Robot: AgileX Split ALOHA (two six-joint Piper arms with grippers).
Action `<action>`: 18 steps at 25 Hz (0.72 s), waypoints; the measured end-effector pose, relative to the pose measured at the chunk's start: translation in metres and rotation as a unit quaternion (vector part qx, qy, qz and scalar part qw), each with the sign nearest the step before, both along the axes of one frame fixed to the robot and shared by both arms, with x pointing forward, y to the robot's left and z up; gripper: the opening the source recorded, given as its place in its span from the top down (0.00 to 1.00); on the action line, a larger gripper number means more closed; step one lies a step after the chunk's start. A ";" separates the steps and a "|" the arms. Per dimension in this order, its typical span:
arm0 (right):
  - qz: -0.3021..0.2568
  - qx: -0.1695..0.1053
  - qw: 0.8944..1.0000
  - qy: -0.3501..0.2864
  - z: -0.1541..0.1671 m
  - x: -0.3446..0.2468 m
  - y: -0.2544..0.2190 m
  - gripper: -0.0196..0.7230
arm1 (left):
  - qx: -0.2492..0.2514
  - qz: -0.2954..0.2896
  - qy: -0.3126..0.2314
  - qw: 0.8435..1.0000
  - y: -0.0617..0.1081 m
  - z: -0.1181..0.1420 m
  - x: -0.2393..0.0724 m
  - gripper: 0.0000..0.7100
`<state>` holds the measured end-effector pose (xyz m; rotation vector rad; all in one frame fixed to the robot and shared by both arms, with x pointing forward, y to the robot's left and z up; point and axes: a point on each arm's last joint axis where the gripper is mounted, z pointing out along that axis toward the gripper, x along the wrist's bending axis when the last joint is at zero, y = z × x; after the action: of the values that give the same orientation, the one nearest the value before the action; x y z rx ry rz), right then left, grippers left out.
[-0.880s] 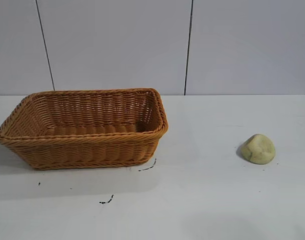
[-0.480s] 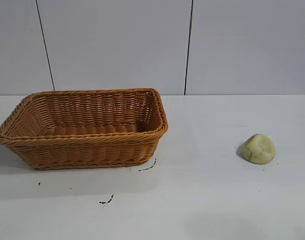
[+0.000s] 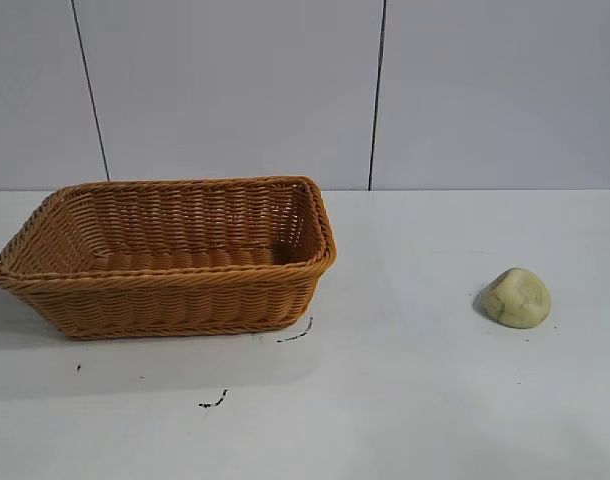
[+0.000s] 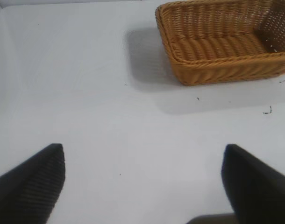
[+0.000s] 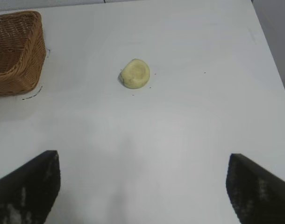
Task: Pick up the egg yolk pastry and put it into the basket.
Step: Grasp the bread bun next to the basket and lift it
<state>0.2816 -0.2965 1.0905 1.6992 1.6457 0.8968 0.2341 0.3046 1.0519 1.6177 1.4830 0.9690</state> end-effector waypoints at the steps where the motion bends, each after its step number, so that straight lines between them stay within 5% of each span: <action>1: 0.000 -0.001 1.000 0.018 0.006 0.011 0.000 0.04 | 0.000 0.000 0.000 1.000 0.000 0.000 0.000 0.02; 10: -0.001 -0.010 0.984 0.179 0.021 0.137 0.004 0.04 | 0.000 0.000 0.000 1.000 0.000 0.000 0.000 0.02; 18: 0.011 -0.022 0.953 0.303 -0.025 0.244 0.008 0.04 | 0.000 0.000 0.000 1.000 0.000 0.000 0.000 0.02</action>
<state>0.5260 -0.2890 1.0652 2.0562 2.0479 0.3450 0.2341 0.3046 1.0519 1.6177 1.4830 0.9690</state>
